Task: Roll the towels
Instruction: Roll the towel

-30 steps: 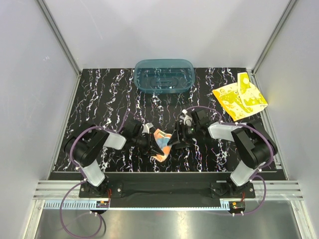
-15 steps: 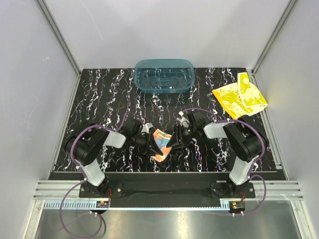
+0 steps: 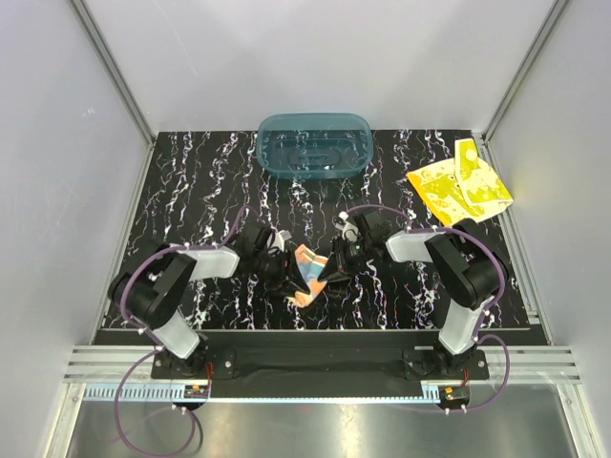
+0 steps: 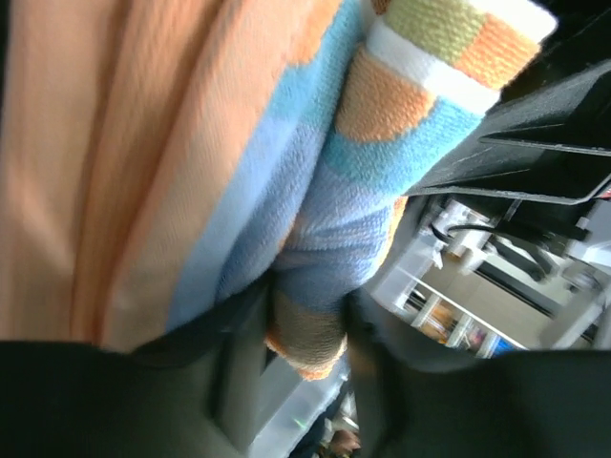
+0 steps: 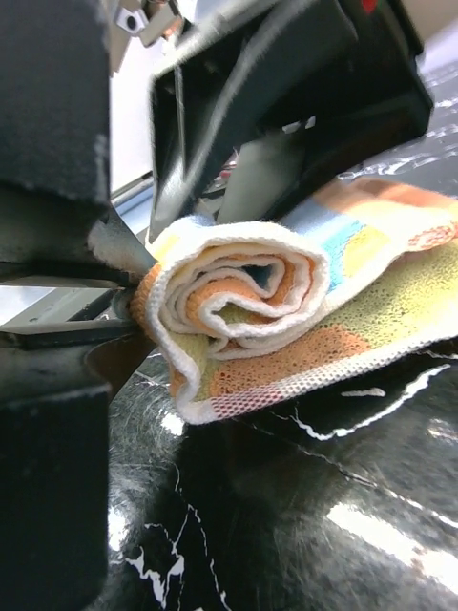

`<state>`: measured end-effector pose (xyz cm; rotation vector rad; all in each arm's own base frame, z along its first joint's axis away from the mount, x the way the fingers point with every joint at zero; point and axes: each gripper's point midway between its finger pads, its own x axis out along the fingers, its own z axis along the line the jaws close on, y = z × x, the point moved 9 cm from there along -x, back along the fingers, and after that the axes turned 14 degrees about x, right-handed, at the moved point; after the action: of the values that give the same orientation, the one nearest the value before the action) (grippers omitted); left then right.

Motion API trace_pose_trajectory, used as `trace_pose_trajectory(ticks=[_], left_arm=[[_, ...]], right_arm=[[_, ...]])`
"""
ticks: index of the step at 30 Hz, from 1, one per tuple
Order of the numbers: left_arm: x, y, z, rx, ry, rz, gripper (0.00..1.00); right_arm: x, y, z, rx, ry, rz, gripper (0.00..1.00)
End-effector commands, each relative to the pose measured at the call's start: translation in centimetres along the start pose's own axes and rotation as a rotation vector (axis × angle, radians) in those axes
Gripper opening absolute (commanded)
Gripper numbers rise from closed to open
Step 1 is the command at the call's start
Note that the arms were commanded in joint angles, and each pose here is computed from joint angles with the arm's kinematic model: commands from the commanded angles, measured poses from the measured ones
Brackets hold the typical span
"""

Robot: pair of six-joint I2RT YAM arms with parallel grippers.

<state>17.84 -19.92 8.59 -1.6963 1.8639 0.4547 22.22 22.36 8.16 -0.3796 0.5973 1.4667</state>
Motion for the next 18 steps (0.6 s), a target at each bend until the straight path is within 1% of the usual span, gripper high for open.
trace_pose_trajectory(ticks=[1, 2, 4, 5, 6, 7, 8, 9, 10, 11, 14, 16, 18], left_arm=[[-1.4, 0.2, 0.3, 0.061, -0.213, -0.026, 0.48], [-1.7, 0.4, 0.2, 0.066, -0.247, -0.025, 0.5], [-2.5, -0.3, -1.4, 0.14, -0.272, -0.061, 0.53], [-3.0, -0.3, -1.7, 0.151, -0.327, -0.066, 0.6], [-3.4, -0.4, -2.2, 0.184, -0.355, -0.077, 0.62], [-3.7, -1.0, -3.8, 0.232, -0.374, -0.106, 0.62], [-4.7, -1.0, -4.5, 0.266, -0.445, -0.149, 0.62], [-5.1, -1.1, -5.3, 0.304, -0.474, -0.174, 0.62], [-5.4, -1.2, -7.2, 0.366, -0.48, -0.21, 0.59], [-6.1, -1.1, -7.9, 0.403, -0.55, -0.275, 0.58], [-5.6, -0.1, -10.1, 0.506, -0.569, -0.343, 0.5], [-4.4, 1.1, -11.1, 0.564, -0.552, -0.332, 0.48], [-3.2, 1.5, -11.6, 0.599, -0.549, -0.335, 0.48]], right_arm=[[-0.1, -0.2, -0.1, 0.002, 0.11, -0.046, 0.09], [-0.2, -0.1, -0.1, 0.011, 0.123, -0.045, 0.09], [-0.3, 0.0, 0.4, 0.011, 0.128, -0.046, 0.08], [-0.3, 0.2, 0.5, 0.013, 0.145, -0.045, 0.08], [-0.3, 0.3, 0.8, 0.014, 0.15, -0.046, 0.08], [-0.5, 0.2, 1.3, 0.008, 0.152, -0.054, 0.08], [-0.5, 0.4, 1.2, 0.017, 0.177, -0.051, 0.08], [-0.6, 0.4, 1.4, 0.021, 0.181, -0.051, 0.08], [-0.7, 0.4, 1.7, 0.019, 0.181, -0.056, 0.08], [-0.8, 0.5, 1.8, 0.022, 0.183, -0.051, 0.08], [-0.8, 0.5, 2.0, 0.024, 0.188, -0.048, 0.08], [-0.8, 0.5, 2.1, 0.023, 0.188, -0.048, 0.08], [-0.7, 0.5, 2.2, 0.027, 0.188, -0.05, 0.08]])
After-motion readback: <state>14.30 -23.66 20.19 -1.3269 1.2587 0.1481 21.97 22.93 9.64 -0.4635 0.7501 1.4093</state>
